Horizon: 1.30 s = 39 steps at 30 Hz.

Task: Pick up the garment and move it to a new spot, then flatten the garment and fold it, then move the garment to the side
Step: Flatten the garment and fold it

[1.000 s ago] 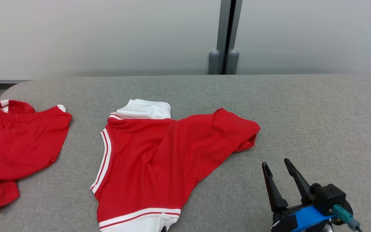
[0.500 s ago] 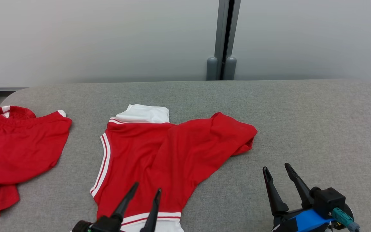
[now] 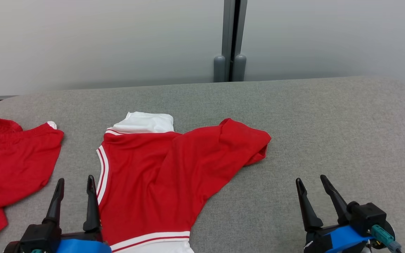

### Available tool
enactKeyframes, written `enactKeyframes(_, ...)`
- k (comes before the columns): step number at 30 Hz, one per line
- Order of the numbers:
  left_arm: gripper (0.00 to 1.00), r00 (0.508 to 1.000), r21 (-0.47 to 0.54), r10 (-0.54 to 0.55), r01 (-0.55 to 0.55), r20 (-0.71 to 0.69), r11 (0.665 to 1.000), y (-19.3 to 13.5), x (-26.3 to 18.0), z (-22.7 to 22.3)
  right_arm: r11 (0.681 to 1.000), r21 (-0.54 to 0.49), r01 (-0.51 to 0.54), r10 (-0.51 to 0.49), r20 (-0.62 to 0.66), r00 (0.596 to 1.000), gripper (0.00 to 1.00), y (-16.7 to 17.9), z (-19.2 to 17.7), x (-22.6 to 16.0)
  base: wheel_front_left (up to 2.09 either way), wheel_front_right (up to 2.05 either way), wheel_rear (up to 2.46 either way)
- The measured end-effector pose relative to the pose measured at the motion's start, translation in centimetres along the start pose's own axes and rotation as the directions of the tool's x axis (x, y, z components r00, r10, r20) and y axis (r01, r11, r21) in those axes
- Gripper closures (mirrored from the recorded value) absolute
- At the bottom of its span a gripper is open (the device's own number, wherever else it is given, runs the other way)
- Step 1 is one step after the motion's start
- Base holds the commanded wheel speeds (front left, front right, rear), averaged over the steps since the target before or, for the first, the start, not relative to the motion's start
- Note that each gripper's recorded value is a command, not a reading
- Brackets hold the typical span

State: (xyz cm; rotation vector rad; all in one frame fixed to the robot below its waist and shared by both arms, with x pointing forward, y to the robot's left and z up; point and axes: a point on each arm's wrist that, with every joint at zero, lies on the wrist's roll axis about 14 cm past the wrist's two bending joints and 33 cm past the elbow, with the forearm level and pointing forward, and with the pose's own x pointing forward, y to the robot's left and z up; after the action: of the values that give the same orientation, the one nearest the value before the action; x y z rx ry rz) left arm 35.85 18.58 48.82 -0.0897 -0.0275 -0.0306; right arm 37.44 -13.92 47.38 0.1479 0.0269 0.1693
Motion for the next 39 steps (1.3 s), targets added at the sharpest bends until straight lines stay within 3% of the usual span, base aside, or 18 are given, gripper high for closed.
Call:
enactKeyframes(17, 0.0, 0.998, 0.032, 0.054, -0.053, -0.036, 0.998, 1.9, 0.1, -1.2, 1.0, -0.002, 0.017, -0.017, -0.044, 0.999, 0.0, -0.7, -1.4, 0.6, 0.0, 0.0, 0.0)
enactKeyframes(30, 0.0, 0.997, 0.024, 0.068, -0.067, -0.039, 0.997, 2.4, 0.9, -1.3, 0.99, -0.085, -0.11, 0.11, -0.002, 0.994, 0.0, 2.1, 1.4, 9.0, 0.0, 0.0, 0.0)
enactKeyframes(39, 0.0, 0.994, 0.016, 0.095, -0.094, -0.06, 0.995, 3.1, 1.3, -2.0, 0.986, -0.1, -0.134, 0.117, -0.16, 0.98, 0.0, 1.6, -2.9, 12.7, 0.0, 0.0, 0.0)
